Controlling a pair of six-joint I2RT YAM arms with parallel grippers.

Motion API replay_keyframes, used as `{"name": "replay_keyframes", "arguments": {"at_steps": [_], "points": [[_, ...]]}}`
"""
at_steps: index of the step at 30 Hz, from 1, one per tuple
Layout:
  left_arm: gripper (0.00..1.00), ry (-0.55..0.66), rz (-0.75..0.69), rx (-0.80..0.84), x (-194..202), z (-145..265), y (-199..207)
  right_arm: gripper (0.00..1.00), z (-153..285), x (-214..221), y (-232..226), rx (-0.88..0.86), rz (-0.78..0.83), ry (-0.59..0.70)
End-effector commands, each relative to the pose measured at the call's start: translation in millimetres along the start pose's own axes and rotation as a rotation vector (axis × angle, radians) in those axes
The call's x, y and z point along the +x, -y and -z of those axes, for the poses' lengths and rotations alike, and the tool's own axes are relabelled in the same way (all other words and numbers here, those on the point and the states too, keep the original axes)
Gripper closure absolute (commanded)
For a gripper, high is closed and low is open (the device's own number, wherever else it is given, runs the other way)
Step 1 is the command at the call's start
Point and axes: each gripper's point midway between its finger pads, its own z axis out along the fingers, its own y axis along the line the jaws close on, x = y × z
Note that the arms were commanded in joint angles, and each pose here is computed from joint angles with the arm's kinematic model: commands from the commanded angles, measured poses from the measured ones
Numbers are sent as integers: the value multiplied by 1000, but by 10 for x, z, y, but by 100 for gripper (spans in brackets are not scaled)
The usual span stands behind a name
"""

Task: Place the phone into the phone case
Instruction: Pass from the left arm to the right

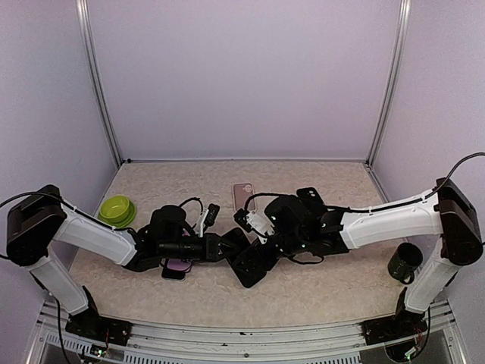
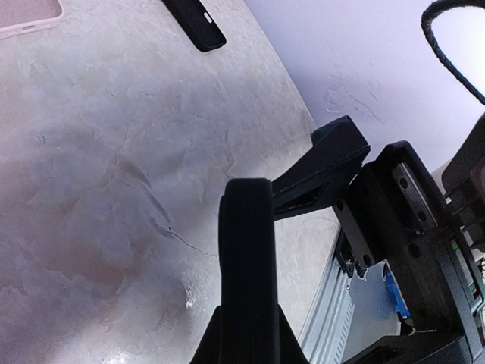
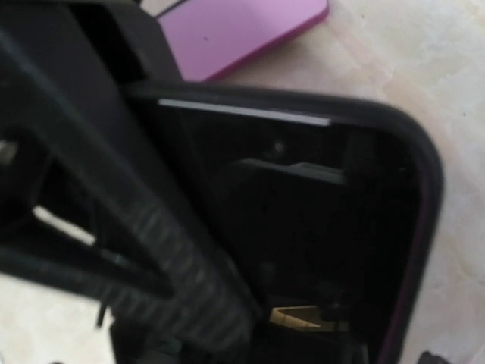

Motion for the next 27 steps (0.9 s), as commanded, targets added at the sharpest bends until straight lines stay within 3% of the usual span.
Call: {"name": "replay_keyframes", "arguments": {"at_steps": [1, 27], "points": [[100, 69, -18, 58, -221, -39, 240, 0, -70, -65, 32, 64, -2, -3], [100, 112, 13, 18, -296, -4, 162, 0, -230, -63, 75, 129, -33, -25]]}}
